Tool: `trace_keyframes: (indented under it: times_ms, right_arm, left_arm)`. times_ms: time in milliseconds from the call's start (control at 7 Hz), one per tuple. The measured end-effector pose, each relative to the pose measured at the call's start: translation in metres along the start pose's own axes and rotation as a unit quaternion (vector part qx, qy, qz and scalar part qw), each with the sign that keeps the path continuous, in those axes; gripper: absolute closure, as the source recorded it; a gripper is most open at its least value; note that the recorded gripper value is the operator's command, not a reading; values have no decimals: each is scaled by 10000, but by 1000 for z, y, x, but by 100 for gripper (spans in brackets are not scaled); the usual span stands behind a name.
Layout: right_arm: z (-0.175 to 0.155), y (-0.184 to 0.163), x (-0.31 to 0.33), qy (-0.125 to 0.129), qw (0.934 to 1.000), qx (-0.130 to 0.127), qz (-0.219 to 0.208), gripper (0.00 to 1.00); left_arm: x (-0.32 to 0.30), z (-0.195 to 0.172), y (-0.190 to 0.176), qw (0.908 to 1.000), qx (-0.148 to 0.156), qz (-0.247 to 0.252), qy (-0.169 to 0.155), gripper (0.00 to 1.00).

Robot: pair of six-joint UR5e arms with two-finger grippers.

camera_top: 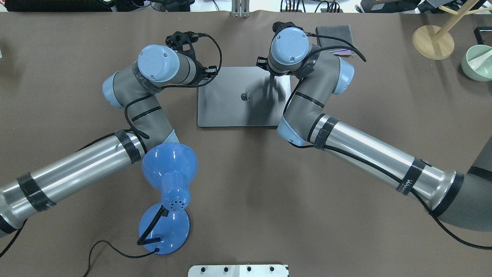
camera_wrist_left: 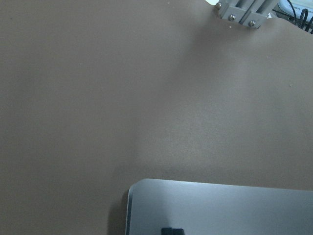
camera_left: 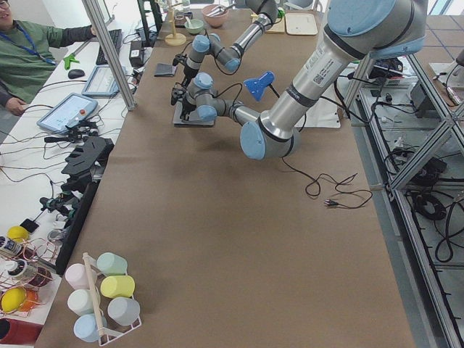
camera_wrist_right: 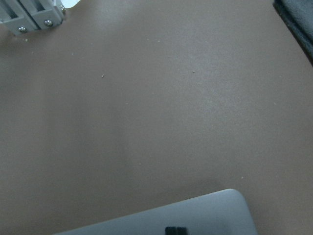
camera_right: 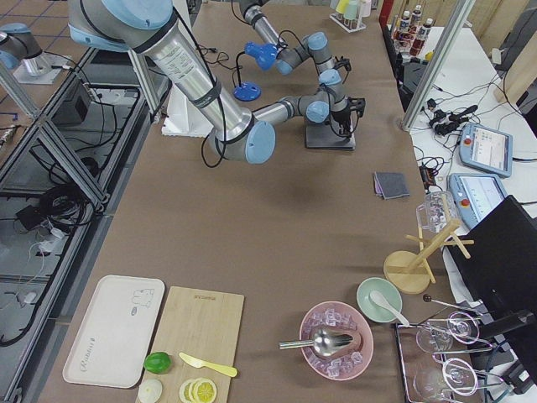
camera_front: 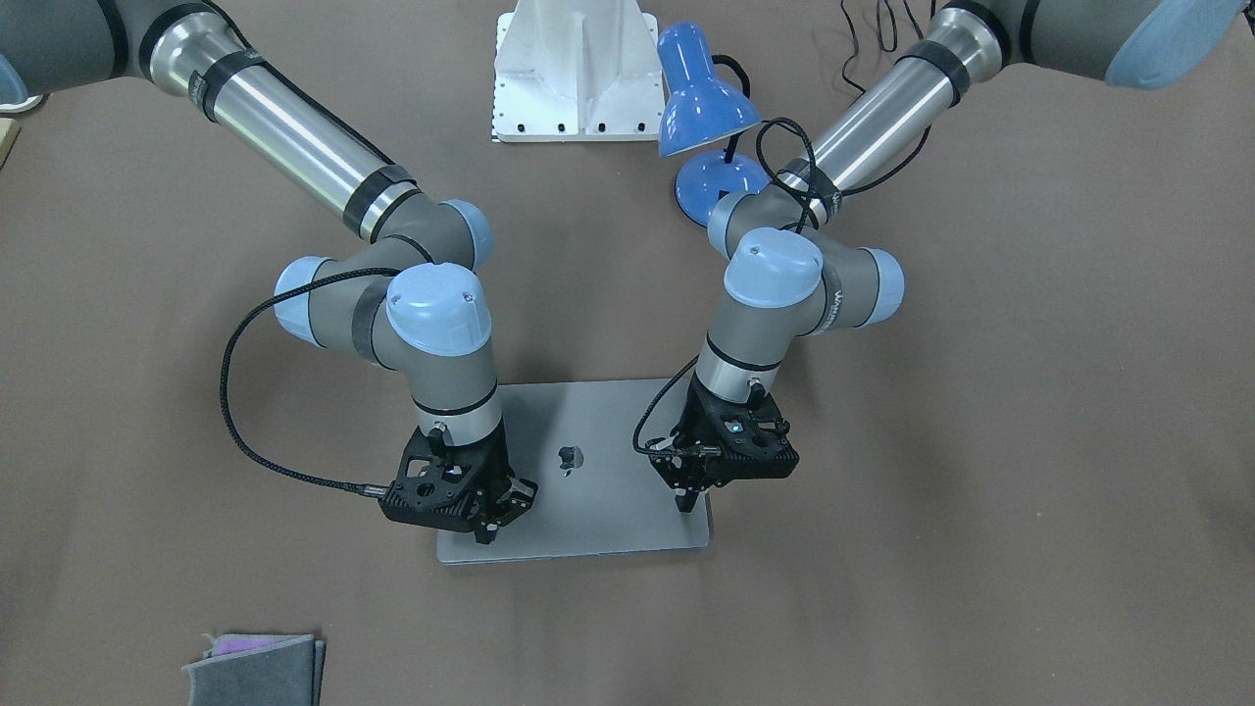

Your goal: Close laptop

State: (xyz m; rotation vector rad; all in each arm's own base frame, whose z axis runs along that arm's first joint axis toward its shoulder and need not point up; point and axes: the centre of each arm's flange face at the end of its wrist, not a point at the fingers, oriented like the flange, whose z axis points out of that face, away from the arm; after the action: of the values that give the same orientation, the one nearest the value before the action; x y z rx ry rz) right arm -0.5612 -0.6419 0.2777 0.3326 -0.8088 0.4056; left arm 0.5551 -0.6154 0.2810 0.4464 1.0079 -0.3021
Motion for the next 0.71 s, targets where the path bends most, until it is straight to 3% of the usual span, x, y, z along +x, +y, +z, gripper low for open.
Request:
trace_keyframes:
  times_ms: [714]
  right_arm:
    - [1,8,-4,-25,10000,6,-29,100]
  left_arm:
    - [0,12,8,9998,108,28,-147,100]
